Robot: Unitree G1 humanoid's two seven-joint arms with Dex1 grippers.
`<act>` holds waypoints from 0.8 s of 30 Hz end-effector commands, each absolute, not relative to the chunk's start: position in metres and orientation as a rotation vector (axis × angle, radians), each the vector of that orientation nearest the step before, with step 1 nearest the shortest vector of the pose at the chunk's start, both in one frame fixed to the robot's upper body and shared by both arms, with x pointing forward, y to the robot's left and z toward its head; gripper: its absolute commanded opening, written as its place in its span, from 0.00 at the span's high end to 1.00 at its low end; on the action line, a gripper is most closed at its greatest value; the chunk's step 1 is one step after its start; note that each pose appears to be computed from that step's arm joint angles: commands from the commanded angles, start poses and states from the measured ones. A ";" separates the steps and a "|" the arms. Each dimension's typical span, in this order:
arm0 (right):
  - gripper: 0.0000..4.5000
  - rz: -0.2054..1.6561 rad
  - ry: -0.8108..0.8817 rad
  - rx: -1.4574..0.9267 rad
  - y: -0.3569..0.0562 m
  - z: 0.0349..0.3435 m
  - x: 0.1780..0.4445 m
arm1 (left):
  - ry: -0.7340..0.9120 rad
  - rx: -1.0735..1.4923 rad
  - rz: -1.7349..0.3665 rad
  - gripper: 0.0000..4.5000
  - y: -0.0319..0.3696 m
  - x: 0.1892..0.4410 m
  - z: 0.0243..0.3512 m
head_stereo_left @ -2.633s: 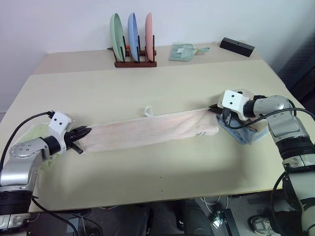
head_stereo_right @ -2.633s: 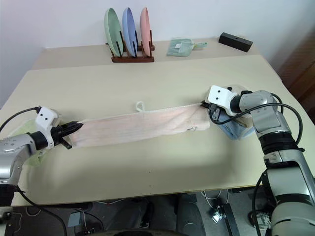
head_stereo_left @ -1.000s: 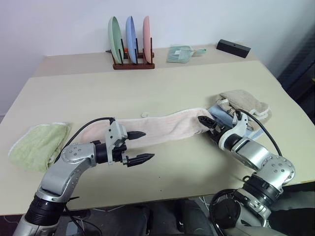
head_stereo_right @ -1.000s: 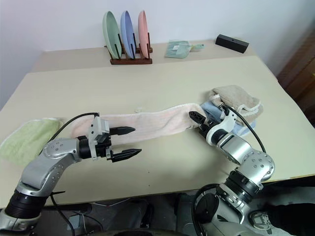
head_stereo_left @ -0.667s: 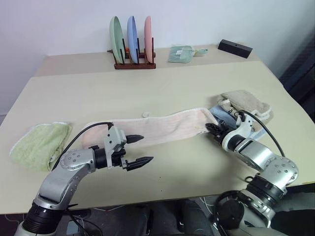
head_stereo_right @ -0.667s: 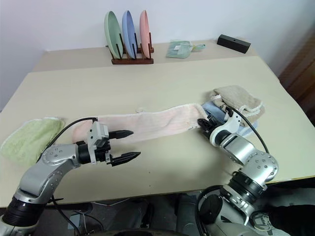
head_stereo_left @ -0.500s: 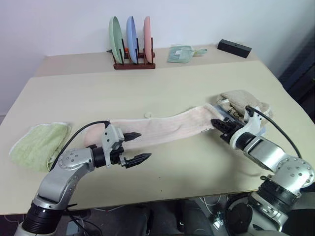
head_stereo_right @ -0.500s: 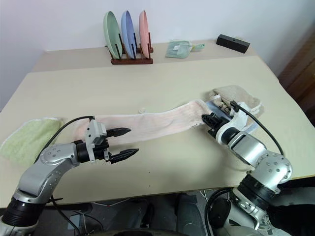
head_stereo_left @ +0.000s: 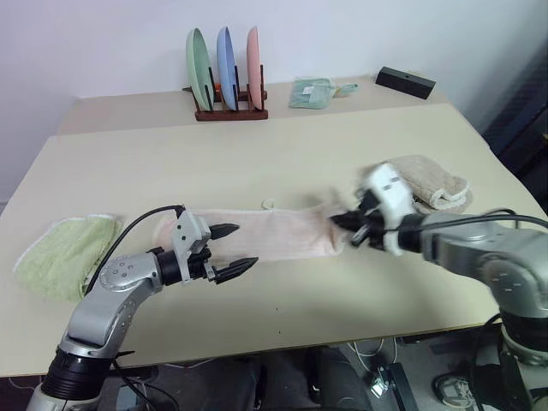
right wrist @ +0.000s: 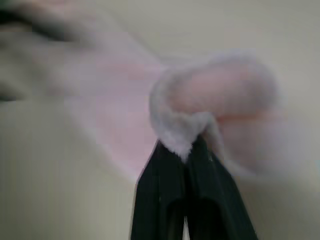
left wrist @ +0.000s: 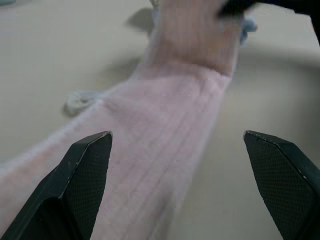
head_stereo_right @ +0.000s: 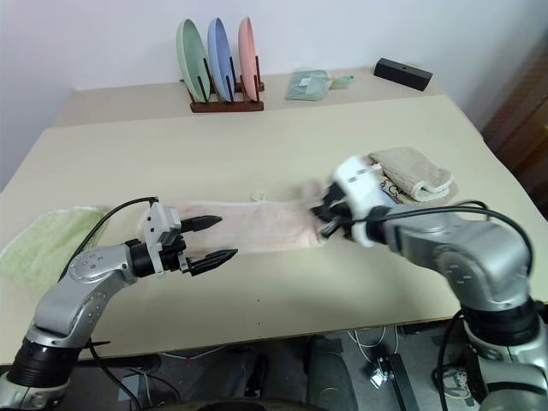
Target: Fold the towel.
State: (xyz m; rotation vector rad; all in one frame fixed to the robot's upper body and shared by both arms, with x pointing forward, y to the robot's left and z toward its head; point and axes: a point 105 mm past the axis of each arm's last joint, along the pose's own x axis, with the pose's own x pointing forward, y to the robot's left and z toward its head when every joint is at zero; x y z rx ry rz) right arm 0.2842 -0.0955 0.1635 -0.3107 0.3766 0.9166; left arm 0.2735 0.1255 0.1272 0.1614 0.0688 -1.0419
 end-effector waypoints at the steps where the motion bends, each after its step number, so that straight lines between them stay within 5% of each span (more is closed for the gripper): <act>1: 0.99 1.023 0.325 -0.316 -0.059 0.154 0.299 | 0.032 0.178 -1.036 0.04 0.123 0.274 0.133; 15: 0.99 1.172 0.347 -0.309 -0.024 0.129 0.298 | 0.048 0.169 -0.995 0.04 0.126 0.264 0.133; 21: 0.38 1.208 0.229 -0.339 -0.036 0.155 0.288 | 0.069 0.172 -0.954 0.04 0.138 0.265 0.131; 24: 0.38 1.207 0.184 -0.356 -0.049 0.167 0.283 | 0.073 0.171 -0.920 0.04 0.146 0.266 0.132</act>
